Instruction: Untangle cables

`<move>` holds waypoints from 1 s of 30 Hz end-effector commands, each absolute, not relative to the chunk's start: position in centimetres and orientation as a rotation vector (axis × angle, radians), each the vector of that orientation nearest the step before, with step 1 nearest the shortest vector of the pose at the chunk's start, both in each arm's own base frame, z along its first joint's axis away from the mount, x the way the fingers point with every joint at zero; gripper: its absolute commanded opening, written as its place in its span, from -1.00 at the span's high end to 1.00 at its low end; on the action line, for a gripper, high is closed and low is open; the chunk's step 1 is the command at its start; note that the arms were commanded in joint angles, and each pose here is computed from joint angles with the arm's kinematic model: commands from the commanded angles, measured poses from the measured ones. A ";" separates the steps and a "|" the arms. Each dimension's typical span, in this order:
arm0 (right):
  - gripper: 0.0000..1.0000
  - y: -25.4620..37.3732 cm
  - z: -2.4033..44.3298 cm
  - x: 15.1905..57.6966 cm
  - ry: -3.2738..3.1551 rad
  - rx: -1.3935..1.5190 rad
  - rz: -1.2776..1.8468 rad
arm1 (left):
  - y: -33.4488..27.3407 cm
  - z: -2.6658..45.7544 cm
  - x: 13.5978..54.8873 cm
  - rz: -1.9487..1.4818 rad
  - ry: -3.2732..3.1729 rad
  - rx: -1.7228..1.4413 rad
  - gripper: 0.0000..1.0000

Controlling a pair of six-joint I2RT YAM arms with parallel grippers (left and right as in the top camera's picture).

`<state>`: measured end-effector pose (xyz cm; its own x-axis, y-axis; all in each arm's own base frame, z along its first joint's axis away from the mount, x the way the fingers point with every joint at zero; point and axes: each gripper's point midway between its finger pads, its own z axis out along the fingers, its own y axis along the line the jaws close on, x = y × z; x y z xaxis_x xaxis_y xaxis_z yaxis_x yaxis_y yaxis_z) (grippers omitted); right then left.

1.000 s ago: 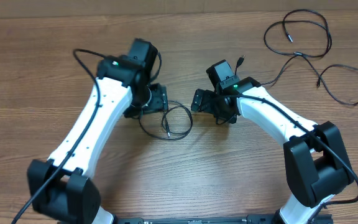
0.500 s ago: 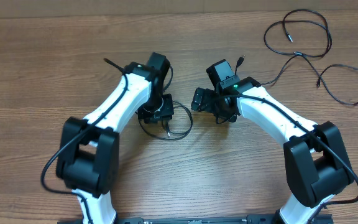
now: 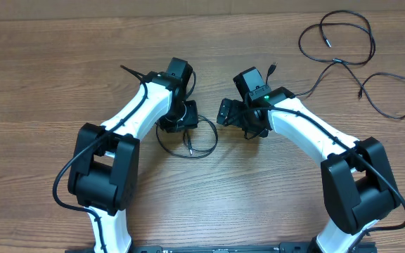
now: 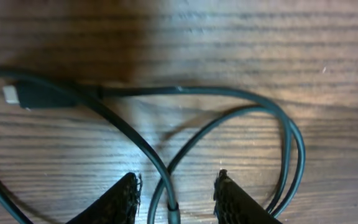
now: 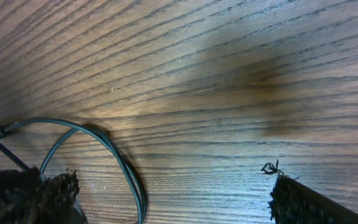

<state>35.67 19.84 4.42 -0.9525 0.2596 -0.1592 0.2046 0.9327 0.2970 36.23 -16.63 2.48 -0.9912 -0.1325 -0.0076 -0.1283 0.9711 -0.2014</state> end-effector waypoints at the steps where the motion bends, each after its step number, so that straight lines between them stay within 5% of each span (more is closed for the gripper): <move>1: -1.00 19.8 4.2 35.6 2.888 0.333 0.394 | -15.7 1.9 36.5 -0.259 3.089 -0.306 0.16; 30: -1.00 20.8 3.5 34.5 2.917 0.336 0.452 | -16.4 1.8 37.1 -0.252 3.050 -0.412 0.45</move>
